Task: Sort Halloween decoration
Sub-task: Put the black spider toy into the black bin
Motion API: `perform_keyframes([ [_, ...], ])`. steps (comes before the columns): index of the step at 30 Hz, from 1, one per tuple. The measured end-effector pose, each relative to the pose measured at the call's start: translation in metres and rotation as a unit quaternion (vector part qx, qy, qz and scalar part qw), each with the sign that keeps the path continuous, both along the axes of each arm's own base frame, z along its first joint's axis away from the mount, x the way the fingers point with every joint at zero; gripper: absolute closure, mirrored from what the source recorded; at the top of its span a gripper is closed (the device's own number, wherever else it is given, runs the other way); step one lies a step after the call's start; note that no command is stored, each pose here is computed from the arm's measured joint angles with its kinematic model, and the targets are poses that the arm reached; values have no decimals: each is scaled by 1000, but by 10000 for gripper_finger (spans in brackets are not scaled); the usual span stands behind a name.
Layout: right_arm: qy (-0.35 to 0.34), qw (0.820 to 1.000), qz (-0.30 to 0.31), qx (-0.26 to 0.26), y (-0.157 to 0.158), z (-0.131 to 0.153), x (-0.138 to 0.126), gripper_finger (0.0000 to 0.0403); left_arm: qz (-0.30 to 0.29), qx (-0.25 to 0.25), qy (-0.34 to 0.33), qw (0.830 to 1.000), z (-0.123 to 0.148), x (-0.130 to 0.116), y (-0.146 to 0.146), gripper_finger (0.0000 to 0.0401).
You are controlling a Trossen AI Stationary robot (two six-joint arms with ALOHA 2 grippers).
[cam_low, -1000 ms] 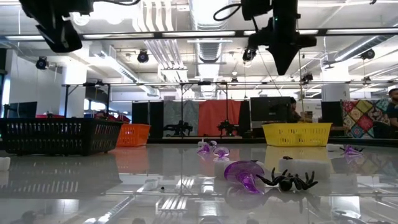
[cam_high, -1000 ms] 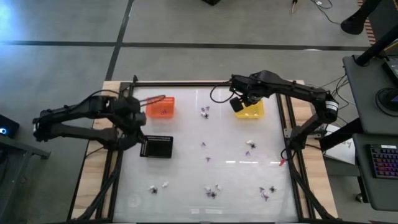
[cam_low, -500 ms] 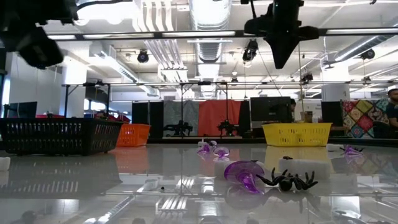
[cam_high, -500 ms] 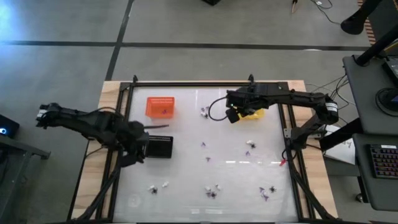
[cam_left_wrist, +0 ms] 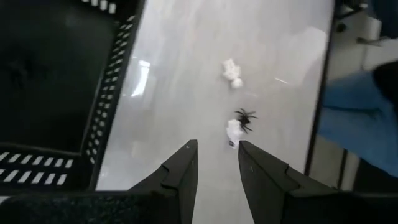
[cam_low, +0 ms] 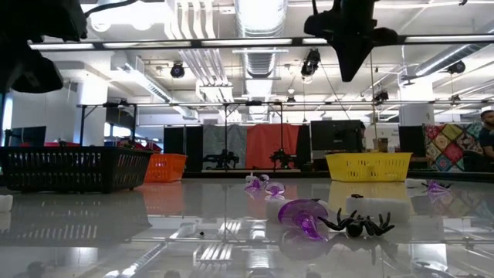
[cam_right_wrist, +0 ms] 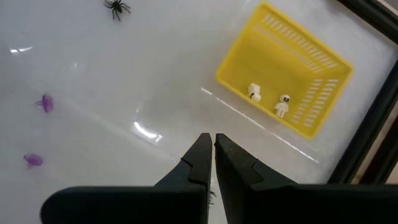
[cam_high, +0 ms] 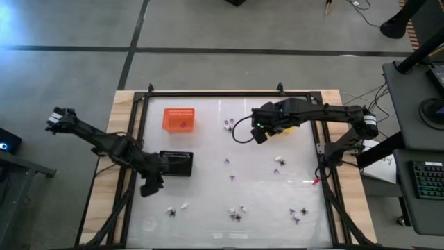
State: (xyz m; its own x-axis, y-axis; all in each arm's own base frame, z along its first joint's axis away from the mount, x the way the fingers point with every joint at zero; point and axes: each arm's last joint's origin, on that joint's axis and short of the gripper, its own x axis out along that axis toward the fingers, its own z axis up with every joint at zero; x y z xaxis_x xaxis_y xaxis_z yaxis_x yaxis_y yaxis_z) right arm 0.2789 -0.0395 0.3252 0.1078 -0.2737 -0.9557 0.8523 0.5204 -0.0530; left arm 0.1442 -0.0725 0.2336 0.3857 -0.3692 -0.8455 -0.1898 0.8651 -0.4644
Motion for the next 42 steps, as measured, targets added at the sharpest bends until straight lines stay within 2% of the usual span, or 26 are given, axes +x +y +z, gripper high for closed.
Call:
perform_keyframes([
  [10, 3, 999, 32, -1, 13, 0, 2, 390, 7, -8, 57, 998, -10, 12, -28, 303],
  [15, 6, 999, 44, -2, 17, 0, 2, 390, -12, -39, 53, 998, -8, 25, -44, 303],
  [20, 6, 999, 51, -2, 21, 0, 2, 390, -14, -28, 77, 997, -15, 36, -52, 303],
  [29, 8, 996, 85, -3, 36, 0, 3, 390, -20, -73, 187, 979, -41, 46, -65, 303],
  [33, 9, 995, 95, -13, 42, 0, 3, 390, -14, -97, 168, 981, -41, 53, -70, 303],
  [36, 9, 994, 103, -20, 46, 0, 2, 390, -15, -105, 143, 984, -29, 60, -74, 303],
  [42, 7, 995, 97, -27, 53, -2, 2, 390, -17, -74, 46, 996, 5, 74, -84, 303],
])
